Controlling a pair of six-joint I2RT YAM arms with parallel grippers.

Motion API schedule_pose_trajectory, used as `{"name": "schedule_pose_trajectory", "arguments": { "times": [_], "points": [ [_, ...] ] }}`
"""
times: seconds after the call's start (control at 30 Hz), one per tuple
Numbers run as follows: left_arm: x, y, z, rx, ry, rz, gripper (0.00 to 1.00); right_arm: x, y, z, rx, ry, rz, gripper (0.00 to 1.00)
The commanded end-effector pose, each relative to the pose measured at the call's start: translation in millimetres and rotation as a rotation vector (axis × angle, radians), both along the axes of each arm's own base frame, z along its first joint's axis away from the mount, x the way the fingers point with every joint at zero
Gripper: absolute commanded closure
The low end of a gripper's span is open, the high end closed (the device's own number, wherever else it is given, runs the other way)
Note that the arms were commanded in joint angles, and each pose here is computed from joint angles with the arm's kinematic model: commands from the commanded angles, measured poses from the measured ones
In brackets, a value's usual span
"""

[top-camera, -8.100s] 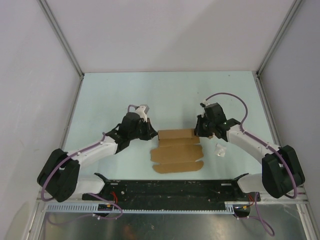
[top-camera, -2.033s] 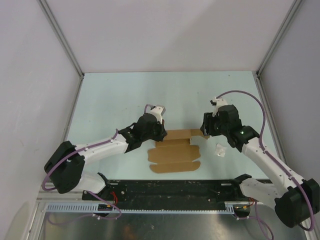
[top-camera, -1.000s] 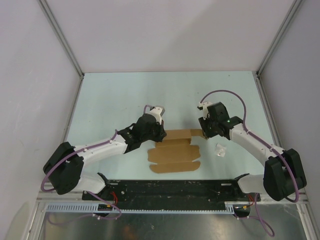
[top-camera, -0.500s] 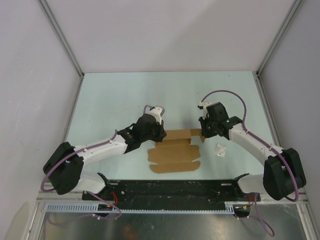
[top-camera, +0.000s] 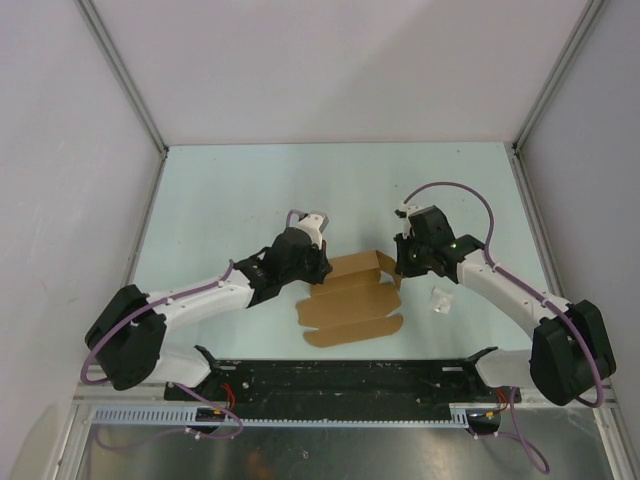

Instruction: Fold the paper box

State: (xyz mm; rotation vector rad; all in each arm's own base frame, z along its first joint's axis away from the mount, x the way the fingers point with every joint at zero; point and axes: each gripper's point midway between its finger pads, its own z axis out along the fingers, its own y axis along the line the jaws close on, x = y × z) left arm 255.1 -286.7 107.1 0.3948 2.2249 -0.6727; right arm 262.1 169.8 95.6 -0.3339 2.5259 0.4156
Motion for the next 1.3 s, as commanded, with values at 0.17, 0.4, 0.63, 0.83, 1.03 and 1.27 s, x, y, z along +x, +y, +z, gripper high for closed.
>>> {"name": "schedule_pose_trajectory", "arguments": {
  "times": [0.17,0.4,0.63,0.83,1.03,1.27],
  "points": [
    [-7,3,0,-0.007,0.016,-0.004,1.00,9,19,29,0.089,-0.063,0.010,0.91],
    [-10,6,5,-0.021,0.006,-0.001,1.00,21,10,26,0.002,-0.135,0.057,0.93],
    [-16,11,4,-0.034,0.013,0.003,1.00,39,15,36,-0.022,-0.250,0.138,0.94],
    [-19,14,6,-0.048,0.014,0.010,1.00,53,35,32,0.009,-0.302,0.247,0.94],
    [-23,16,6,-0.056,0.018,0.016,1.00,60,47,18,-0.001,-0.274,0.307,0.92],
    [-24,18,10,-0.063,0.003,0.011,1.00,69,50,24,-0.027,-0.294,0.302,0.92]
  ]
}}
